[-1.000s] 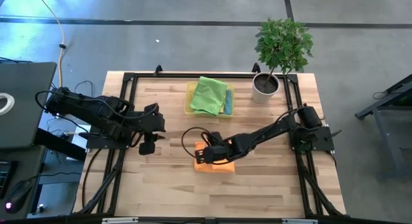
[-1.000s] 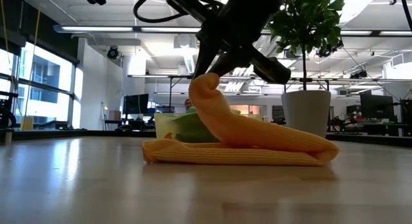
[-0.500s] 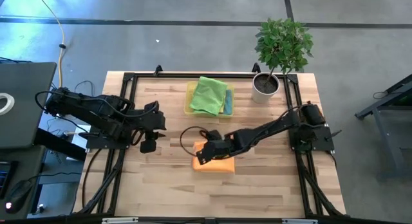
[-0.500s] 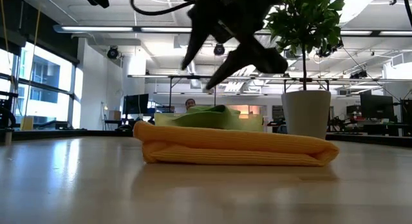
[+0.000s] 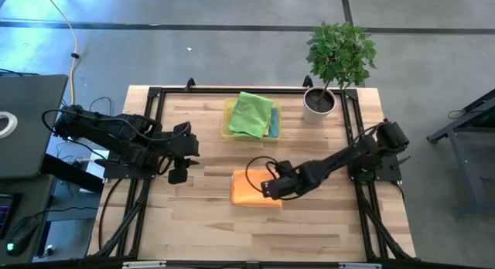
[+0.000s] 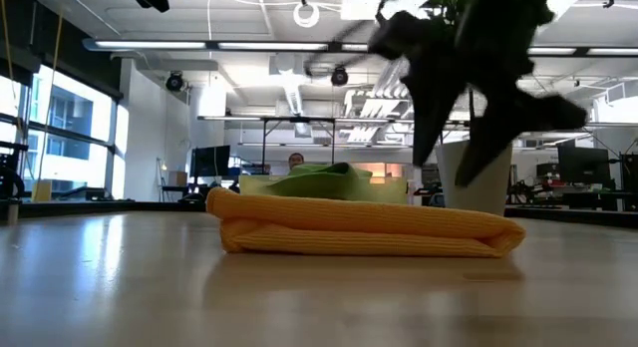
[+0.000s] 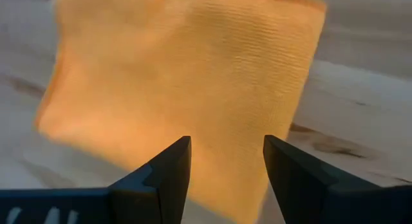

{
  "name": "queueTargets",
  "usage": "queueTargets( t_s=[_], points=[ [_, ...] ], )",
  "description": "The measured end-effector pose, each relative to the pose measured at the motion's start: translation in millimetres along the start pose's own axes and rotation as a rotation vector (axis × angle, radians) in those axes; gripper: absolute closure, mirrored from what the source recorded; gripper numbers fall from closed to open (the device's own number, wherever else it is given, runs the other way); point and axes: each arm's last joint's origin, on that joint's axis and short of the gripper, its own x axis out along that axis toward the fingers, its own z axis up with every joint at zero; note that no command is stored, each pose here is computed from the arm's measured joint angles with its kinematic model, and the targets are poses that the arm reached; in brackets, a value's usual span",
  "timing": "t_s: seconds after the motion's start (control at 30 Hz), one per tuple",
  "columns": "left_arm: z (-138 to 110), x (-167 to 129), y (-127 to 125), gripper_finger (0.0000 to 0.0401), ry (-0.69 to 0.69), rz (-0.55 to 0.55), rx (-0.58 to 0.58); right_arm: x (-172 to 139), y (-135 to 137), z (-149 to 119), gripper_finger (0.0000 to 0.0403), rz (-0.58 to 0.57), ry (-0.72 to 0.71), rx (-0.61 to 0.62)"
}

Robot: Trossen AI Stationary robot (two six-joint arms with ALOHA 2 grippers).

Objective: Fold microfiber towels
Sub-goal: Put the folded orange microfiber cloth into the yellow bin

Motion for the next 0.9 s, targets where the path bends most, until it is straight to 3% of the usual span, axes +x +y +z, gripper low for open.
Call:
queueTargets(
  t_s=[0.17,0.37,0.47,0.6,0.73,0.9],
  points=[
    [0,0,0,0.0286,-0.001,0.002,0.026,22,-19,-4,0.0215,0.075,-0.003,0.118],
    [0,0,0,0.0286,-0.001,0.002,0.027,16,-14,-3,0.0215,0.049,-0.017,0.092],
    [0,0,0,0.0286,-0.001,0.002,0.027,12,-18,-2,0.0215,-0.028,-0.027,0.06],
    [0,0,0,0.0286,0.0,0.002,0.035,20,-32,-3,0.0215,-0.09,-0.009,0.109],
    [0,0,0,0.0286,-0.001,0.002,0.035,28,-31,-3,0.0215,0.011,-0.005,0.169],
    [0,0,0,0.0286,-0.001,0.002,0.038,40,-33,-3,0.0215,-0.004,-0.024,0.188]
  ],
)
